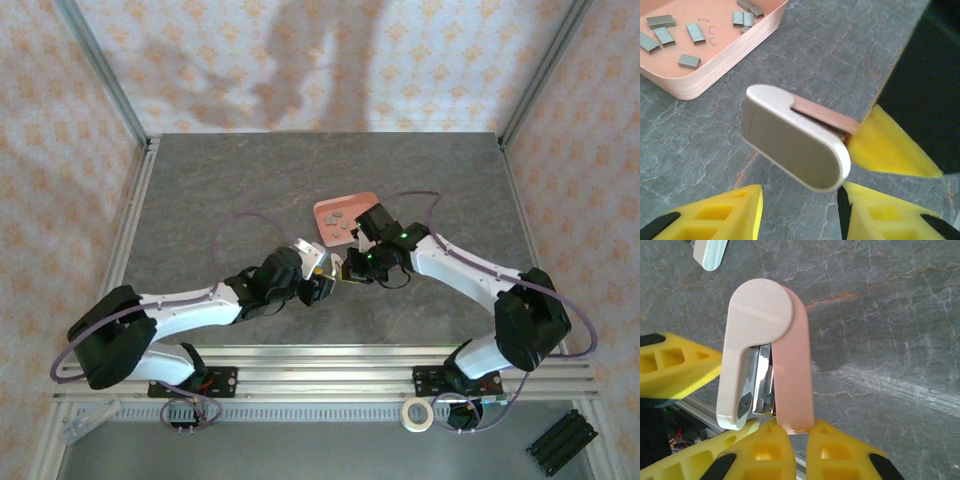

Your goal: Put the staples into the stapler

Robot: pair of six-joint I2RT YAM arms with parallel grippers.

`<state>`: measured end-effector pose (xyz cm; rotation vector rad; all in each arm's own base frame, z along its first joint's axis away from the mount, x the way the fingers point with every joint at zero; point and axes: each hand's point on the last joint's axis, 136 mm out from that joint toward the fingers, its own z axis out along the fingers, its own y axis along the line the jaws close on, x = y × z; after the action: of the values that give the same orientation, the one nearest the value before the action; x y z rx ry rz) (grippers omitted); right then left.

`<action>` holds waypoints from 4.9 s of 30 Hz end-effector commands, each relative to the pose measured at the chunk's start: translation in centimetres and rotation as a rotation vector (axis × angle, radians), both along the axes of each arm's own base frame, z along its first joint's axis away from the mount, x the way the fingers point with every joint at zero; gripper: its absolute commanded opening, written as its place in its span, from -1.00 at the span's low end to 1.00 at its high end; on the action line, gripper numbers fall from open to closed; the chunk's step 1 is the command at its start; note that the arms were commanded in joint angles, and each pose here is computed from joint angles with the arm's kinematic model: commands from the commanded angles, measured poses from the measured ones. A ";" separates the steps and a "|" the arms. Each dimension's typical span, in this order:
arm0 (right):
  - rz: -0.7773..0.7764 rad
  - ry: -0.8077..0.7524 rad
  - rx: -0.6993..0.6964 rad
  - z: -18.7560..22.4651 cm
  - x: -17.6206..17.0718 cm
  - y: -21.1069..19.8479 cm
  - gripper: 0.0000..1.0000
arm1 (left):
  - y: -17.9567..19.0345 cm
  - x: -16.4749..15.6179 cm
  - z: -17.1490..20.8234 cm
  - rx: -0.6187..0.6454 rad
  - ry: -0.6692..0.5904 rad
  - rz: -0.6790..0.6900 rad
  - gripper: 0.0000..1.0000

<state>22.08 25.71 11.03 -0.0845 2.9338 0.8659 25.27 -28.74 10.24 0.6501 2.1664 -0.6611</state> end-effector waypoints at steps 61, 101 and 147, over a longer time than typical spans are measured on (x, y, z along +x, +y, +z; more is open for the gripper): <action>0.220 -0.296 -0.559 -6.2 13.4 2.7 -0.04 | 13.7 4.2 1.8 -0.092 0.014 0.577 -0.16; 1.054 -1.270 -0.011 13.1 0.3 0.2 -1.00 | -0.7 0.9 14.8 -0.643 0.173 -0.031 -0.17; 0.804 -1.236 0.359 18.4 -0.6 -0.7 -1.00 | 1.0 -0.7 9.8 -0.460 -0.184 -0.087 -0.03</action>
<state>22.78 24.57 27.86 -1.2620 1.5893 0.7971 24.78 -27.96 17.53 0.3829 1.9238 -1.1472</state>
